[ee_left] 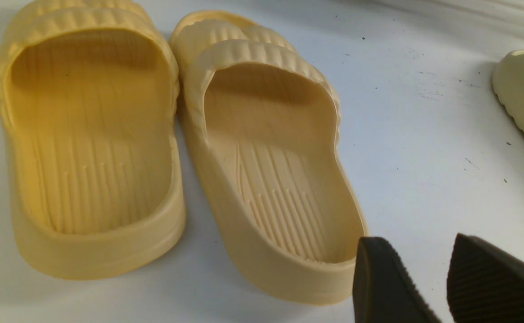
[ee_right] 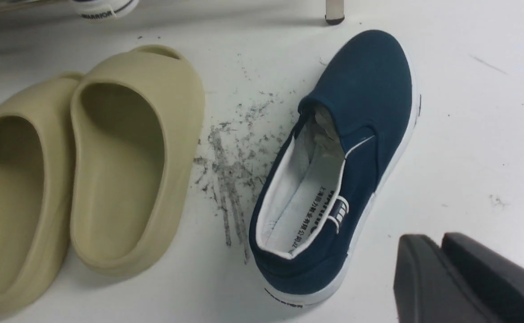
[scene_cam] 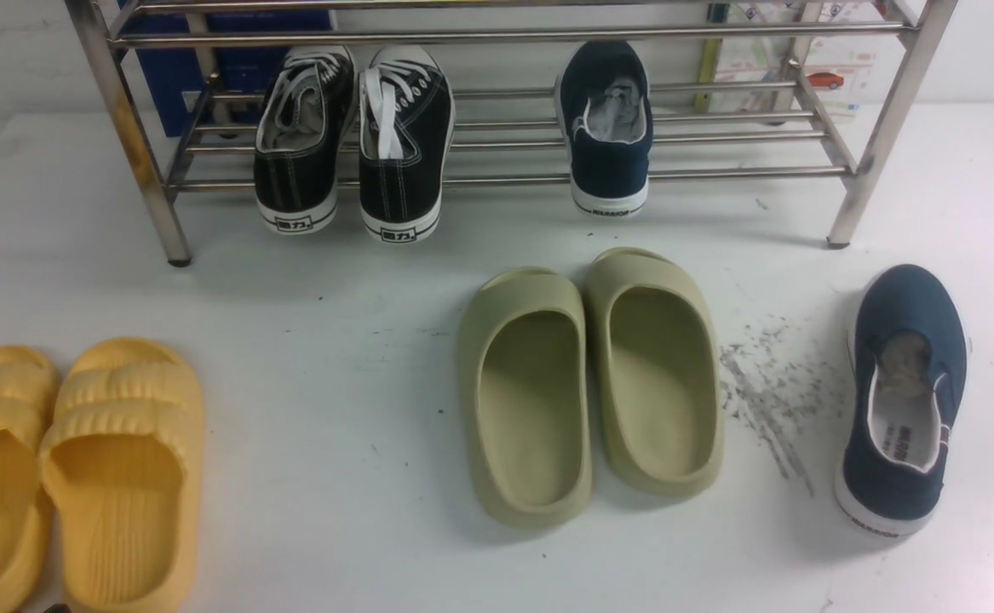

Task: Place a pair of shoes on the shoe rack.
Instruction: Use the right arm to grab the shoe closest to it

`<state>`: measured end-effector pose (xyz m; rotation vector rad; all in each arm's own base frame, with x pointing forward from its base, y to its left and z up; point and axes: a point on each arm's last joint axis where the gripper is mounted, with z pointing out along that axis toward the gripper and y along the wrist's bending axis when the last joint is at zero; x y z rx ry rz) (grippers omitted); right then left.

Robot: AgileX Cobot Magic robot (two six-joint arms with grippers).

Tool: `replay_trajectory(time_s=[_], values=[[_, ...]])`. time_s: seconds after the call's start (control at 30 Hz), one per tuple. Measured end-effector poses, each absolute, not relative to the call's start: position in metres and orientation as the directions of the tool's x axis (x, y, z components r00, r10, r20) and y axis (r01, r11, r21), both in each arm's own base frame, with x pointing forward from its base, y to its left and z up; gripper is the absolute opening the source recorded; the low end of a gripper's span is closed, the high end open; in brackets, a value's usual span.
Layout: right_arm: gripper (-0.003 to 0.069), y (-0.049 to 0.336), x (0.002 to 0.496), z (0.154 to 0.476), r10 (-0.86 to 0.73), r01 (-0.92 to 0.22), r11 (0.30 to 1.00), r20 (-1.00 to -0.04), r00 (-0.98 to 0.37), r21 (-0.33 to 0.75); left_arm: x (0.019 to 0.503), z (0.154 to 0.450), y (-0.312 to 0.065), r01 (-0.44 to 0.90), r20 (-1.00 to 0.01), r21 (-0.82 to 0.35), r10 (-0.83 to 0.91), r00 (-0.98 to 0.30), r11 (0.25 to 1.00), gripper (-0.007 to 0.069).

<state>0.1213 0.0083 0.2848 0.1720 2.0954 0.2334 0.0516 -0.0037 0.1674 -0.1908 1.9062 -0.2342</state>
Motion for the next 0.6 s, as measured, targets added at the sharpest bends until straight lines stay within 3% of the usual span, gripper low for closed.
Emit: replay_trajectory(time_s=[0.27,0.37,0.6], values=[[0.0103,0.011,0.138,0.278,0.293,0.052,0.947,-0.784,-0.548,0.318,0.052,0.167,-0.004,-0.018,-0.908,-0.255,-0.246,-0.338,0.967,0.0238],[0.0110,0.015,0.152,0.281,0.256,0.013,0.951,-0.764,-0.592,0.308,0.052,0.167,-0.004,-0.018,-0.908,-0.255,-0.246,-0.338,0.967,0.0238],[0.0201,0.024,0.215,0.305,0.197,-0.014,0.944,-0.597,-0.778,0.329,0.052,0.167,-0.004,-0.018,-0.908,-0.255,-0.246,-0.338,0.967,0.0238]])
